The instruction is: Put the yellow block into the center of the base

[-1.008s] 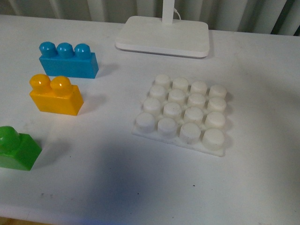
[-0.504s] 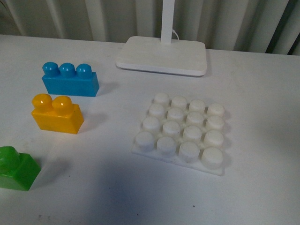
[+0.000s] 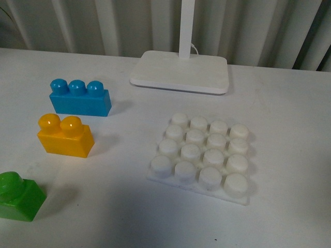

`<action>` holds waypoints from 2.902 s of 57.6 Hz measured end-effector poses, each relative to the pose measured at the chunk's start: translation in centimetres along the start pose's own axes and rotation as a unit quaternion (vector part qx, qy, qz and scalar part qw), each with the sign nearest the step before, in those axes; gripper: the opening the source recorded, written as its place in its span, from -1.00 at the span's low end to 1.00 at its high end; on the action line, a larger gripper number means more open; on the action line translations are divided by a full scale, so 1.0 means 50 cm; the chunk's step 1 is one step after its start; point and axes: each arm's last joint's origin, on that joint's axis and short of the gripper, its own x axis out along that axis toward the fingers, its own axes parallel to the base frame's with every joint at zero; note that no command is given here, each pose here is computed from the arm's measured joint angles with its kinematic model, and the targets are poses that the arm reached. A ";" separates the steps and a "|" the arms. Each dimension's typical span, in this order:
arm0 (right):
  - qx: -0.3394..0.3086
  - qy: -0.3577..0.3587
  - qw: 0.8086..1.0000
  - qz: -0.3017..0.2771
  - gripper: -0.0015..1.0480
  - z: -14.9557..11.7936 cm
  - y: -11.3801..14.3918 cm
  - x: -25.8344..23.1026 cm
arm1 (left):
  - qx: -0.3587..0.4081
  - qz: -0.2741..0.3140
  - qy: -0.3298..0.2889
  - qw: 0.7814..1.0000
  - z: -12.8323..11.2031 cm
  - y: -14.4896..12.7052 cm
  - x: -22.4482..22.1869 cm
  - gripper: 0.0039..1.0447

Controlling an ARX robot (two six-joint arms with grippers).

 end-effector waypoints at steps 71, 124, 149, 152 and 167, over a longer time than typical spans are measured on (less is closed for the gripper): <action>-0.001 -0.002 1.000 0.000 -0.16 -0.052 0.000 -0.051 | 0.000 0.000 0.000 1.000 0.000 0.000 0.000 0.88; -0.001 -0.002 1.000 0.000 0.83 -0.053 0.000 -0.051 | 0.551 -0.399 0.210 0.702 0.171 -0.028 0.309 0.88; -0.001 -0.002 1.000 0.000 0.83 -0.053 0.000 -0.051 | 0.597 -0.481 0.266 0.584 0.113 -0.111 0.421 0.88; -0.001 -0.002 1.000 0.000 0.83 -0.053 0.000 -0.051 | 0.590 -0.489 0.271 0.583 0.107 -0.118 0.428 0.88; -0.001 -0.002 1.000 0.000 0.83 -0.053 0.000 -0.051 | 0.572 -0.504 0.296 0.575 0.074 -0.137 0.465 0.88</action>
